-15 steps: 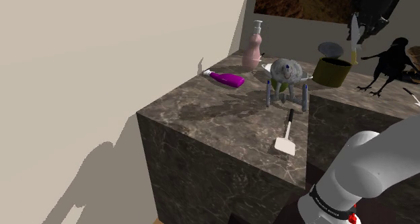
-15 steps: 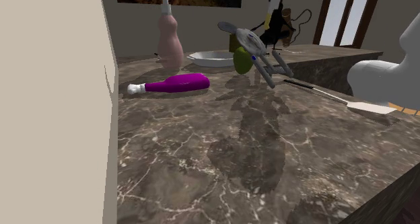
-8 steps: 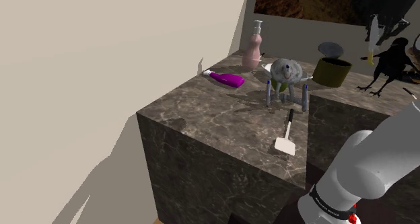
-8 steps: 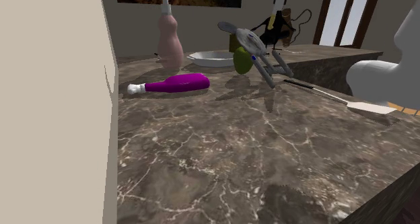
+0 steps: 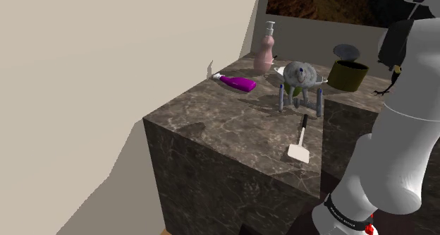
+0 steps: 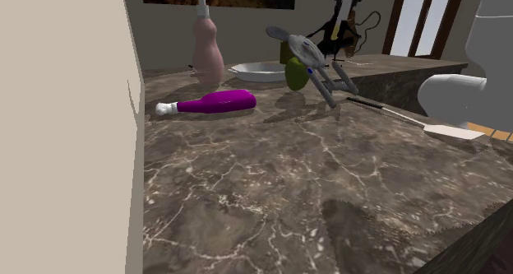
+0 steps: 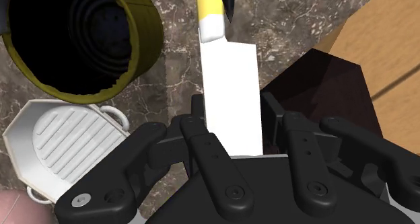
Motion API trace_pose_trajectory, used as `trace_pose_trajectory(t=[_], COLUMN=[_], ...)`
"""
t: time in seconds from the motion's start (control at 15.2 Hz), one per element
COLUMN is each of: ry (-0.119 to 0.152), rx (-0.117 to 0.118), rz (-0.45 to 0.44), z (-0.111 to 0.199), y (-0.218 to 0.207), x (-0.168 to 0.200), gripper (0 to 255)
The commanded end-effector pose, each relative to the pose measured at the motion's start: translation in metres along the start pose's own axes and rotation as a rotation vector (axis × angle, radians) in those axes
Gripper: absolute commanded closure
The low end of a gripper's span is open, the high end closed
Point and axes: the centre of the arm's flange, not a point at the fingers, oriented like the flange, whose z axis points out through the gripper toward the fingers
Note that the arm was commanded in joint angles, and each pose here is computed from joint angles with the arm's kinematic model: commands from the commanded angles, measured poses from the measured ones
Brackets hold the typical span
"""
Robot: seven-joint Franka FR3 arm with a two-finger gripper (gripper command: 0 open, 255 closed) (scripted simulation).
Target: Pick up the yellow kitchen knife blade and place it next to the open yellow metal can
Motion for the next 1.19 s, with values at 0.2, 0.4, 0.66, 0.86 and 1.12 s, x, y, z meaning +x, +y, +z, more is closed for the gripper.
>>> trace_pose_trajectory(t=[0.2, 0.4, 0.66, 0.86, 1.12], ry=[0.003, 0.003, 0.003, 0.003, 0.003], rx=[-0.014, -0.014, -0.014, -0.014, -0.014], rz=[-0.003, -0.003, -0.003, -0.003, -0.003], z=[0.024, 0.039, 0.060, 0.076, 0.097], y=[-0.002, -0.004, -0.006, -0.007, -0.009], x=[0.002, 0.003, 0.004, 0.004, 0.005], gripper=[255, 255, 255, 255, 255])
